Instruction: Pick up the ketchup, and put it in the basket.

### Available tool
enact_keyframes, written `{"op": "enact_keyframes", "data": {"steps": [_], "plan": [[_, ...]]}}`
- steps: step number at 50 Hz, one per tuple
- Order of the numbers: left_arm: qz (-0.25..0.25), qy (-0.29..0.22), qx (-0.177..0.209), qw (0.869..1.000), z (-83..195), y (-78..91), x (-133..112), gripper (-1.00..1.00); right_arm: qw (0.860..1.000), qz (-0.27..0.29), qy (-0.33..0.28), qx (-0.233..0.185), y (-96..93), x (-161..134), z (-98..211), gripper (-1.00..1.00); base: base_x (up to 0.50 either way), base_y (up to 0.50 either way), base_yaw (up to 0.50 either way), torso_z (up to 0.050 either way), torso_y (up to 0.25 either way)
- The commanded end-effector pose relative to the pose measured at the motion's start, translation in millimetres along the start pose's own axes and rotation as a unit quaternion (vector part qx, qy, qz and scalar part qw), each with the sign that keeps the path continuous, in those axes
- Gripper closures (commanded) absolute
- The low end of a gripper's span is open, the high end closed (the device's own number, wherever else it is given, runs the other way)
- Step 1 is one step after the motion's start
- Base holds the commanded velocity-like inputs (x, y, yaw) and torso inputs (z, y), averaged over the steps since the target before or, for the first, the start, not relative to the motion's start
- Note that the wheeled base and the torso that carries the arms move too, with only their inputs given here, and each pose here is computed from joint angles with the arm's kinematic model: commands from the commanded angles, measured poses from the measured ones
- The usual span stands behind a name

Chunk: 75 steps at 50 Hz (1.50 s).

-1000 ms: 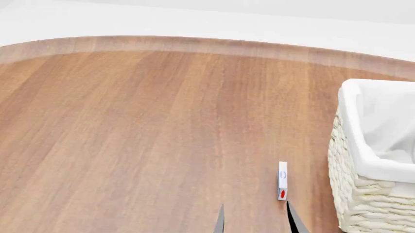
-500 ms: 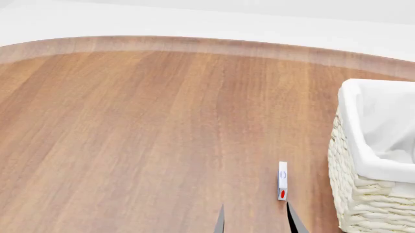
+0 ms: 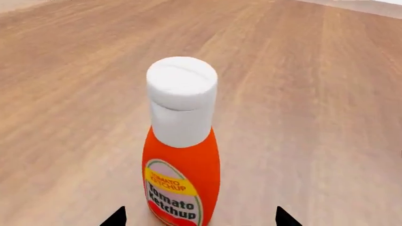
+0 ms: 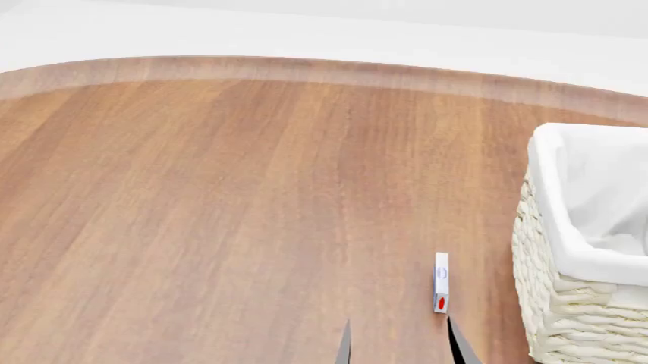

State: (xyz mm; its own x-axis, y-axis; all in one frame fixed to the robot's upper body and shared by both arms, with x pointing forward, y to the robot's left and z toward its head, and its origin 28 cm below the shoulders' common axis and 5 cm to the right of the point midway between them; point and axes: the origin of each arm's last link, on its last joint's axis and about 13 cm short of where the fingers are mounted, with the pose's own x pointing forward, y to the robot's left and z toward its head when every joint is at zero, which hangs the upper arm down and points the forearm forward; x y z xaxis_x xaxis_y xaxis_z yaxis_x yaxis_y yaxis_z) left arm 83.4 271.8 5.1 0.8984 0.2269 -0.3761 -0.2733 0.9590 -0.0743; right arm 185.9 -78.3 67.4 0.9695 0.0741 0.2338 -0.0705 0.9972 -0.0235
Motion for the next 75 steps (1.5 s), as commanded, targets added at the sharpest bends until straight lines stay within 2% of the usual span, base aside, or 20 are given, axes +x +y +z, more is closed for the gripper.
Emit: {"op": "enact_keyframes", "data": {"steps": [1,3,6,16,29,43,44,53,61,64,66,68,71,75], "plan": [[-0.018,-0.027,0.047,0.998,-17,12.1,18,-1.00,1.000,-0.003,-0.007,0.000,-1.1,1,0,-1.00,0.00,0.00,0.00,0.000,0.000],[-0.023,-0.038,0.059,0.997,-23,14.2,20,-1.00,1.000,-0.003,-0.008,0.000,-1.2,1,1,-1.00,0.00,0.00,0.00,0.000,0.000],[-0.037,-0.057,0.048,0.997,-30,16.8,25,-1.00,1.000,-0.002,-0.006,0.001,-1.0,1,0,-1.00,0.00,0.00,0.00,0.000,0.000],[-0.011,-0.123,0.063,0.990,-33,21.9,48,-1.00,1.000,0.000,-0.005,0.000,-1.0,1,-1,-1.00,0.00,0.00,0.00,0.000,0.000],[-0.017,-0.147,0.065,0.987,-47,22.9,68,-1.00,1.000,0.003,-0.005,0.002,0.6,1,-1,-1.00,0.00,0.00,0.00,0.000,0.000],[-0.024,-0.135,0.069,0.988,-61,20.2,84,-1.00,1.000,0.005,-0.004,0.002,0.8,1,-2,-1.00,0.00,0.00,0.00,0.000,0.000],[-0.024,-0.132,0.065,0.989,-62,19.5,84,1.00,1.000,0.005,-0.004,0.002,0.8,1,-2,-1.00,0.00,0.00,0.00,0.000,0.000],[-0.019,-0.129,0.060,0.990,-58,18.6,80,1.00,1.000,0.005,-0.003,0.002,0.7,1,-2,-1.00,0.00,0.00,0.00,0.000,0.000],[-0.020,-0.152,0.045,0.987,-36,11.9,76,1.00,1.000,0.005,-0.002,0.002,0.2,1,-3,-1.00,0.00,0.00,0.00,0.000,0.000],[-0.027,-0.157,0.000,0.987,-11,4.1,75,1.00,1.000,0.004,-0.003,0.002,0.3,1,-3,-1.00,0.00,0.00,0.00,0.000,0.000],[-0.031,-0.152,-0.007,0.988,5,-2.8,75,1.00,1.000,0.004,-0.002,0.003,0.3,1,-3,-1.00,0.00,0.00,0.00,0.000,0.000],[-0.055,-0.148,-0.031,0.987,26,-14.6,76,1.00,1.000,0.006,-0.001,0.002,0.9,1,-3,-1.00,0.00,0.00,0.00,0.000,0.000],[-0.088,-0.140,-0.041,0.985,47,-27.5,79,1.00,1.000,0.005,-0.002,0.002,-0.1,1,-3,-1.00,0.00,0.00,0.00,0.000,0.000],[-0.127,-0.147,-0.033,0.980,79,-46.7,84,1.00,1.000,0.004,-0.002,0.003,-1.0,1,-3,-1.00,0.00,0.00,0.00,0.000,0.000]]}}
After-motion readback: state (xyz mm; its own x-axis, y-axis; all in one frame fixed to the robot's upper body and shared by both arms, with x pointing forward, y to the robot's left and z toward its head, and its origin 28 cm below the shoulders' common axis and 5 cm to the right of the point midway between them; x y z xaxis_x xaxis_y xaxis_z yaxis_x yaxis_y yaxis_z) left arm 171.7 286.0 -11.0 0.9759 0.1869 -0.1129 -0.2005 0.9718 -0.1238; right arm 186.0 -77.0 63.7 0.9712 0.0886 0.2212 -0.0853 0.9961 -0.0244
